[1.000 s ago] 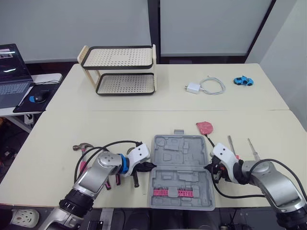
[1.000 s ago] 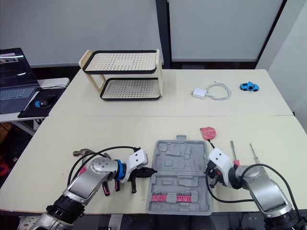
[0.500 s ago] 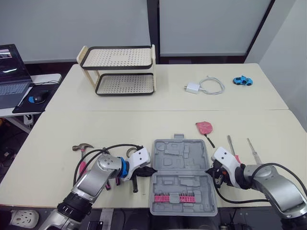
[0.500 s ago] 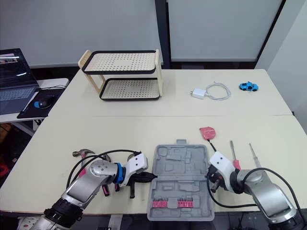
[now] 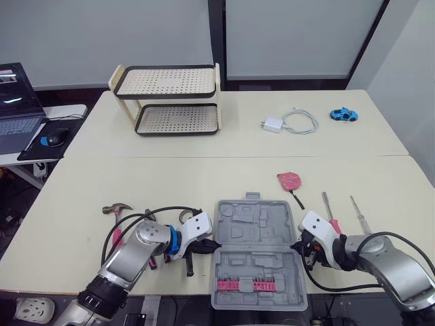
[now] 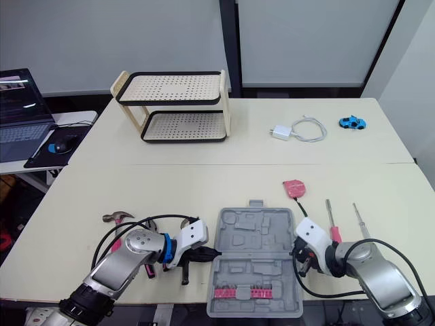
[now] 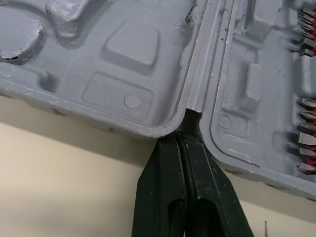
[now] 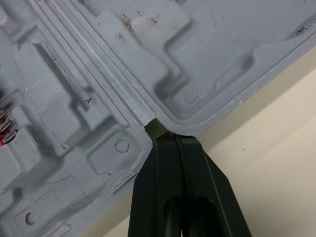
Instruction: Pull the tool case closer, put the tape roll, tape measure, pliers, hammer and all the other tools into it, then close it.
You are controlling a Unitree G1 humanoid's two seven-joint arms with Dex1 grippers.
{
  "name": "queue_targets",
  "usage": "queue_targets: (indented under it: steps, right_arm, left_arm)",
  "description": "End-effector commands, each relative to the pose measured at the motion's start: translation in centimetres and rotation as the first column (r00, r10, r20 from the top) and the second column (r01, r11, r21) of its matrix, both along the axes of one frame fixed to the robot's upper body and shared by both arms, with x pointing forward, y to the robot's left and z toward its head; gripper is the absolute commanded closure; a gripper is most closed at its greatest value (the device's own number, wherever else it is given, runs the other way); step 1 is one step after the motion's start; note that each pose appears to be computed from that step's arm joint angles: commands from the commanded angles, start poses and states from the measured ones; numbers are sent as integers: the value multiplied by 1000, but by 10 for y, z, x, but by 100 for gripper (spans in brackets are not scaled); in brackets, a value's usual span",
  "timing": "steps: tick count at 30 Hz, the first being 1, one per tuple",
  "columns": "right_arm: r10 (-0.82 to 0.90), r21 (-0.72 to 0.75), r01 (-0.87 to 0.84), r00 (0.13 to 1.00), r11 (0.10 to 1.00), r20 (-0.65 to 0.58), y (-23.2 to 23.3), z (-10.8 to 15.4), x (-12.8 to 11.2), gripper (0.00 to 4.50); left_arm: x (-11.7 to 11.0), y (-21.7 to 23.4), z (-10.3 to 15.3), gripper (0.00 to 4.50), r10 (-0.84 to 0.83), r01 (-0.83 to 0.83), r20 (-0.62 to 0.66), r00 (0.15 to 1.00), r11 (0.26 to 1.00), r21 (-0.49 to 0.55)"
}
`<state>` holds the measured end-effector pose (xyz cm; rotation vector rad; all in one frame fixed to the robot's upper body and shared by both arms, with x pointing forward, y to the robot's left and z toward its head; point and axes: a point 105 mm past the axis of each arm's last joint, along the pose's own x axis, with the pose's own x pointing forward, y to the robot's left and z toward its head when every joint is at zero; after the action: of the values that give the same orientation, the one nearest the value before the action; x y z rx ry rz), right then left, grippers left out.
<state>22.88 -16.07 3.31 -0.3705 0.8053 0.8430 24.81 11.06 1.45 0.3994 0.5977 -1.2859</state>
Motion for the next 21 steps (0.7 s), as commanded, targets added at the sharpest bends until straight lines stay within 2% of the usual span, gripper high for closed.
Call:
queue_targets:
  steps: [1, 21]
  right_arm:
    - [56, 40, -56, 998, 998, 15, 13, 7, -6, 446]
    - [65, 28, -65, 998, 997, -2, 11, 3, -9, 446]
  left_arm:
    - [-8, -7, 3, 448, -41, 41, -9, 999, 999, -19]
    - [-14, -6, 2, 448, -54, 53, -36, 998, 998, -14]
